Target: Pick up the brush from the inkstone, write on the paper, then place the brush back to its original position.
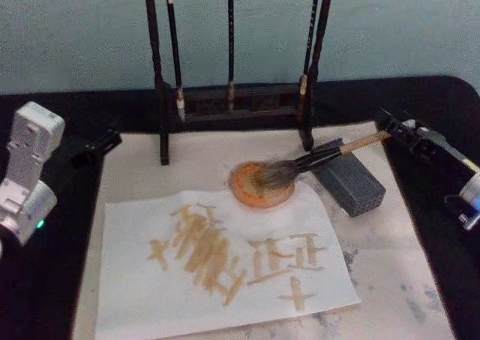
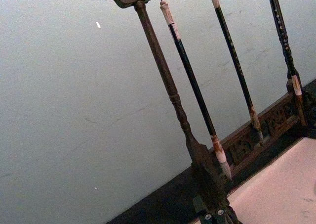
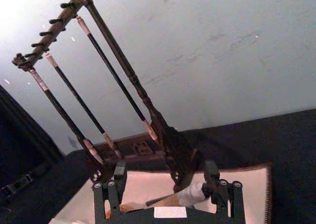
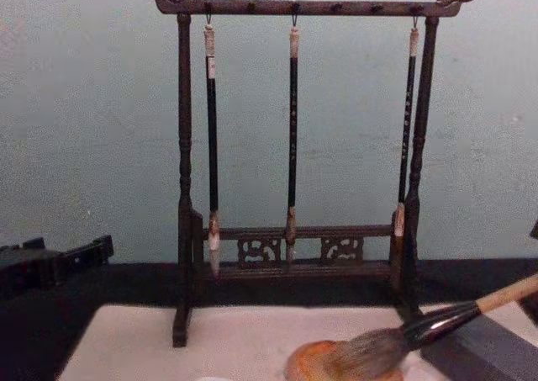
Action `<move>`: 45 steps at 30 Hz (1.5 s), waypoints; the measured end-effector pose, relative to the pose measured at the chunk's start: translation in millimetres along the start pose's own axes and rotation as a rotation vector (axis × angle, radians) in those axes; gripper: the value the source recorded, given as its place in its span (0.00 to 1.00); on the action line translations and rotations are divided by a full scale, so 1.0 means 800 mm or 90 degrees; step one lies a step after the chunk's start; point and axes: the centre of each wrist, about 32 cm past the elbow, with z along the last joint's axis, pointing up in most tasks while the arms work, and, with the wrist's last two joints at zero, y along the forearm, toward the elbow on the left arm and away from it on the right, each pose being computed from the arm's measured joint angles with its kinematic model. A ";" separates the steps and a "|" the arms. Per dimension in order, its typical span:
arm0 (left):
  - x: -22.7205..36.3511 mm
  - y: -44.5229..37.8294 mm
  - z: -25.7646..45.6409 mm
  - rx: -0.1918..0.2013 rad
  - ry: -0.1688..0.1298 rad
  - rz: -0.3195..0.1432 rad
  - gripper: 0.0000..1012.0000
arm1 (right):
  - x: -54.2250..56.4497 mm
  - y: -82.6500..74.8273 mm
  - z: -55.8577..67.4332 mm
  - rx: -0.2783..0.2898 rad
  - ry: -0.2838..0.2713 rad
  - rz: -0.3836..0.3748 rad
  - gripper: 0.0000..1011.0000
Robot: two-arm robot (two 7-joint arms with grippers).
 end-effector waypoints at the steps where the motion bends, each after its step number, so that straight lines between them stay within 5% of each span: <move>1: 0.0000 0.000 0.0000 0.000 0.000 0.000 0.99 | 0.000 -0.002 0.001 -0.001 -0.003 -0.004 1.00; 24: 0.0000 0.000 0.0000 0.000 0.000 0.000 0.99 | 0.002 -0.029 0.015 0.000 -0.037 -0.042 1.00; 45: 0.0000 0.000 0.0000 0.000 0.000 0.000 0.99 | -0.010 -0.046 0.030 0.005 -0.087 -0.043 1.00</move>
